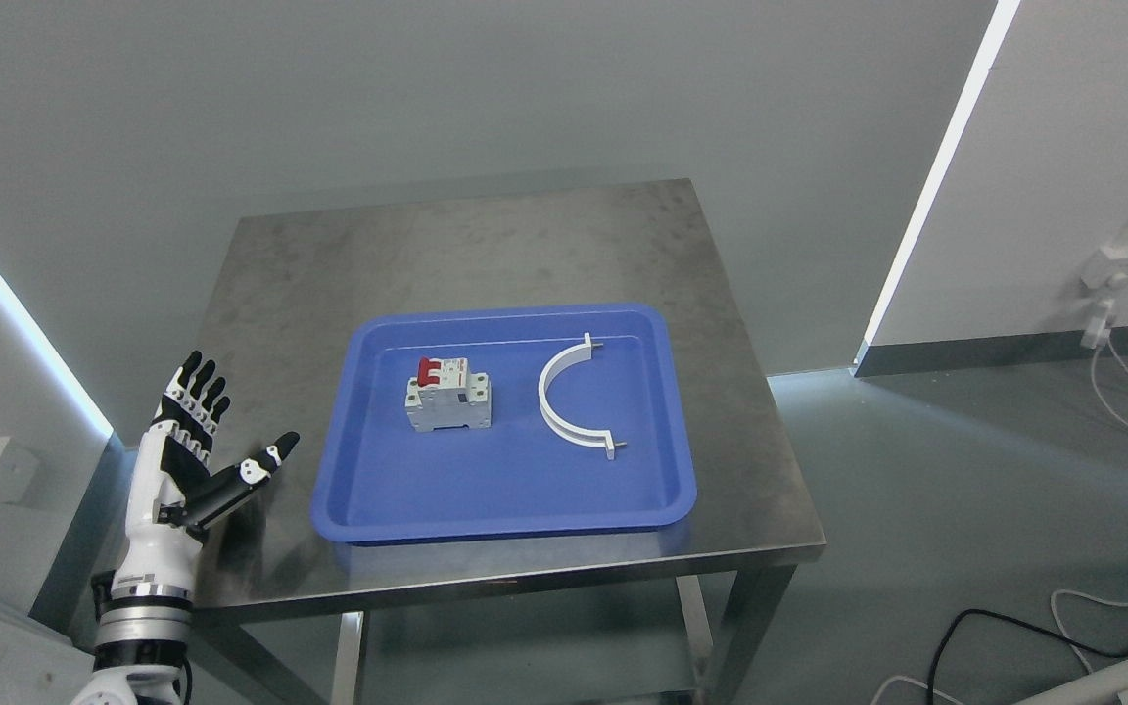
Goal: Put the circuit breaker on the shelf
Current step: 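Reach the left hand toward the circuit breaker in the blue tray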
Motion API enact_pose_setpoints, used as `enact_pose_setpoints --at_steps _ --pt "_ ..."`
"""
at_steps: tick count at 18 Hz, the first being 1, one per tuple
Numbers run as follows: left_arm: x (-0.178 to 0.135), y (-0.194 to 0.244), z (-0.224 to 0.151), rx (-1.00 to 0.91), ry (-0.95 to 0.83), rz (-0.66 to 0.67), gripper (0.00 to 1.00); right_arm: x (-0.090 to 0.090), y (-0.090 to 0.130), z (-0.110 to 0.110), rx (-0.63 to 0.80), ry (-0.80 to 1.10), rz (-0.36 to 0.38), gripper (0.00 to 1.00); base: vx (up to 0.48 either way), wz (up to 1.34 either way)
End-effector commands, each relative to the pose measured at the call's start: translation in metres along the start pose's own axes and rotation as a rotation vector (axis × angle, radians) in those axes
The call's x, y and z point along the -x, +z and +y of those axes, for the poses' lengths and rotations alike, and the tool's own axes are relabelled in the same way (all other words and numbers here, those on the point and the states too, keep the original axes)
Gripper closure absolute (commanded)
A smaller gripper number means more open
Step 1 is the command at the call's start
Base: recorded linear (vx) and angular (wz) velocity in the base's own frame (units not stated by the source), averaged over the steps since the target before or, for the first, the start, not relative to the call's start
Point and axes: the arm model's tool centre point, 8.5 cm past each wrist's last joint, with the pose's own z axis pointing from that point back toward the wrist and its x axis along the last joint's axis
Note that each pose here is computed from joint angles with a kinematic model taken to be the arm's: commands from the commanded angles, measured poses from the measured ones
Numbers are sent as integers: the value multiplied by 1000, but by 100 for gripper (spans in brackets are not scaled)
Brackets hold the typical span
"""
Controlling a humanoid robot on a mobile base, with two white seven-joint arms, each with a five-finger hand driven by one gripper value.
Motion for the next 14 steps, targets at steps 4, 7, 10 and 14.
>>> enact_pose_setpoints --at_steps 4,7,10,14 --pt "-33 -27 -14 65 -34 -94 0 7 -1 -10 14 32 62 0 -5 -8" --pt "-56 -53 -37 226 -173 -131 0 7 -1 -10 14 32 62 0 0 0" --pt "-46 -62 -66 493 -395 -46 3 7 -1 -10 14 32 62 0 0 0" --pt "-41 -73 -70 588 -604 102 4 7 -1 -10 14 32 62 0 0 0"
